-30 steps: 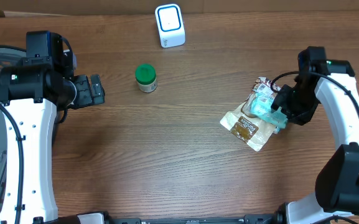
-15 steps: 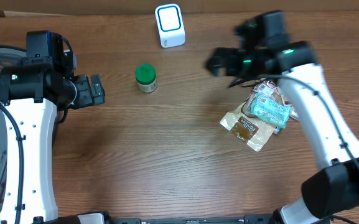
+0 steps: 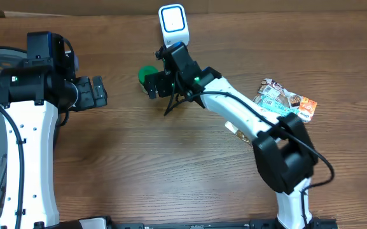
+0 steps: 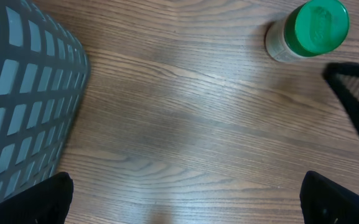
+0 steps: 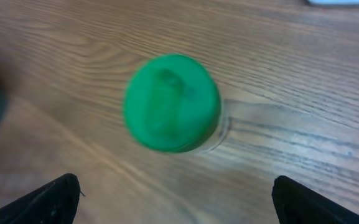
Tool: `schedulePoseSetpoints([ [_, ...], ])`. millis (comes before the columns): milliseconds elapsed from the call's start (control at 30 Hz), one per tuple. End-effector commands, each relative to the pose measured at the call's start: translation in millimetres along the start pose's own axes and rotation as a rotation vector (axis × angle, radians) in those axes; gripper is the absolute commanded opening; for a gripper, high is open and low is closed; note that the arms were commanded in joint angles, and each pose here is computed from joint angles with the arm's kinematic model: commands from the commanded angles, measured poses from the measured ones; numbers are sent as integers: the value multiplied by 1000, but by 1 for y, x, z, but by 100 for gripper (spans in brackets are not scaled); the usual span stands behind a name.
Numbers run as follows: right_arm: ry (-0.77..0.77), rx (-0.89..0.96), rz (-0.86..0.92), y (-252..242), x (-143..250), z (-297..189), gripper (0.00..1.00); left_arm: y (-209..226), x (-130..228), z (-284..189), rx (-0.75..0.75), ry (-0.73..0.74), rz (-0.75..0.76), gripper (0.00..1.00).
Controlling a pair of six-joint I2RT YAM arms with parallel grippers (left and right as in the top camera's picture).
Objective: Scan the item barcode
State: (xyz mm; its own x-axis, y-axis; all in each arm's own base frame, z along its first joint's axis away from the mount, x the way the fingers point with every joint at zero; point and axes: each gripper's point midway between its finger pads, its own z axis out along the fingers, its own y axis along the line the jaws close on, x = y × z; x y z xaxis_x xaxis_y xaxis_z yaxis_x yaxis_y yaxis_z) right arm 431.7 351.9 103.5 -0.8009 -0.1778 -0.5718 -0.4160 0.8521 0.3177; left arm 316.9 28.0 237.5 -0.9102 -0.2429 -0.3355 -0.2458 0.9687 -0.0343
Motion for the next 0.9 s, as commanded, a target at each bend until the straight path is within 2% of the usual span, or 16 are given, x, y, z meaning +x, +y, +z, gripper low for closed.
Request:
schedulePoseSetpoints([
  [0, -38, 16, 2, -6, -7, 11, 100, 0, -2, -2, 9, -7, 4, 99],
  [333, -172, 23, -56, -6, -26, 45, 100, 0, -2, -2, 9, -7, 4, 100],
  [633, -201, -49, -221, 8, -20, 73, 100, 0, -2, -2, 9, -7, 4, 99],
  [867, -204, -59, -242, 14, -18, 75, 100, 0, -2, -2, 9, -7, 4, 99],
])
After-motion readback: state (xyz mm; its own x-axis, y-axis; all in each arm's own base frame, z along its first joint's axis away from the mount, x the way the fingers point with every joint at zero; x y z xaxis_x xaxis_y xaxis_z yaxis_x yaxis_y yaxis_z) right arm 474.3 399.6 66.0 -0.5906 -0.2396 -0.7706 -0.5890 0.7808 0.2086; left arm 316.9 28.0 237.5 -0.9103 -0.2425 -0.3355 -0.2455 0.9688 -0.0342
